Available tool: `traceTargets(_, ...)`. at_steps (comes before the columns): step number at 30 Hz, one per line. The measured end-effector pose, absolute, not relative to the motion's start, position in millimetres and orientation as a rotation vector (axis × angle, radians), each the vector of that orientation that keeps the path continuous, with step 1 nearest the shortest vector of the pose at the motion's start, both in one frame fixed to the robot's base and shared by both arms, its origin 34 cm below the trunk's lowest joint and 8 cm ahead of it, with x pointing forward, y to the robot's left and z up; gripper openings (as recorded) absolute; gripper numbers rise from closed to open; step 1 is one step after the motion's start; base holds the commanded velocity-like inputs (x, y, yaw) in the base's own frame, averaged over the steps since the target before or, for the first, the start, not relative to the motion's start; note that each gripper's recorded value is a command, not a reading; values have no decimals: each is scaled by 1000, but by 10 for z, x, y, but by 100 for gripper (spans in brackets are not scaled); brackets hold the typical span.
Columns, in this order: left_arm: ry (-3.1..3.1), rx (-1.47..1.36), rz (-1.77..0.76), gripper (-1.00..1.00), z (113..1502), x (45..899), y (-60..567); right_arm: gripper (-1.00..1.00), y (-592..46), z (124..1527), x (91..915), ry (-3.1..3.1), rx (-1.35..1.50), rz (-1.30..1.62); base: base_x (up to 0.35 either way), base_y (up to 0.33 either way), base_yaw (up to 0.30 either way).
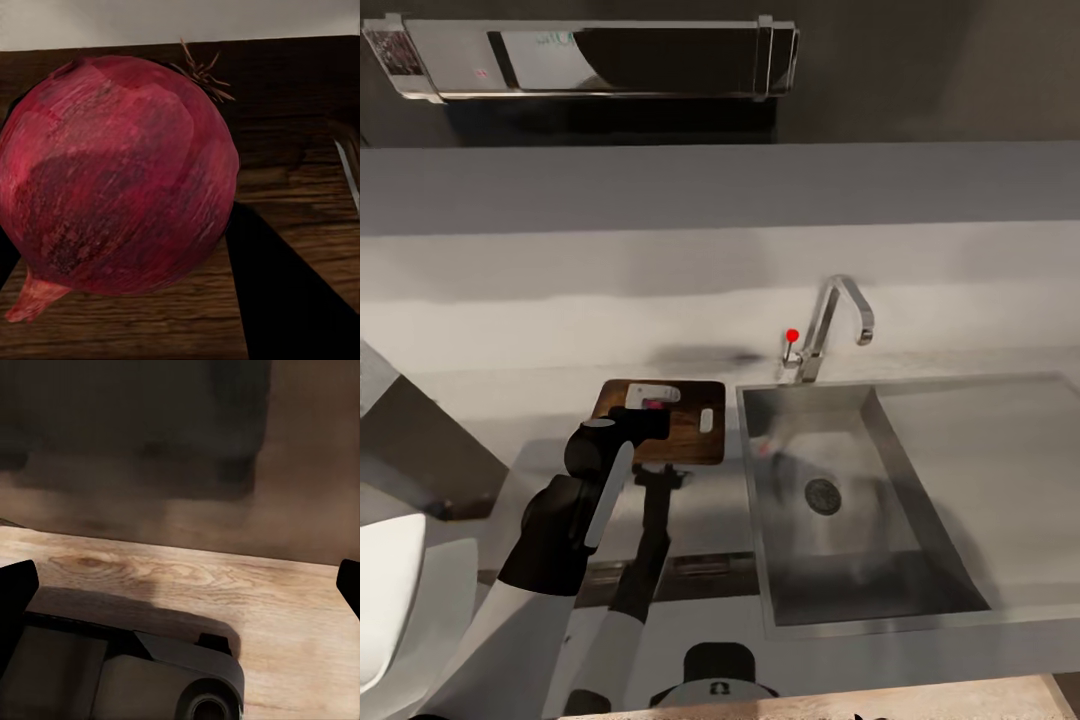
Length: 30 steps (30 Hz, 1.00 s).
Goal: In the kitchen, take the Vidalia onion out of the sink, dice it on the chopping board with the paring knife, put the diced onion into the bowl on the countertop, then place both the paring knife and the chopping board into the sink.
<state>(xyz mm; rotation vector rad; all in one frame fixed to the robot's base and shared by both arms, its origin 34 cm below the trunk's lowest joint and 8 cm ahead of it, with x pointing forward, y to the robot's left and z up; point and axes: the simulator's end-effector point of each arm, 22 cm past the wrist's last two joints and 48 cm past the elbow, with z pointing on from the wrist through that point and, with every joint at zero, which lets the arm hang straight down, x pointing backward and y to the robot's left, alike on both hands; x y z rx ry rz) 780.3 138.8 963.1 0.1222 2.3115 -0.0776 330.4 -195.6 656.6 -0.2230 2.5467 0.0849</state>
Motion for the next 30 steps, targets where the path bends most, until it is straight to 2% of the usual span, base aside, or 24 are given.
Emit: traceTargets(30, 2338, 119, -83, -100, 9402, 7800, 1388, 100, -1955, 6467, 3135, 2594, -223, 91, 0, 1, 0)
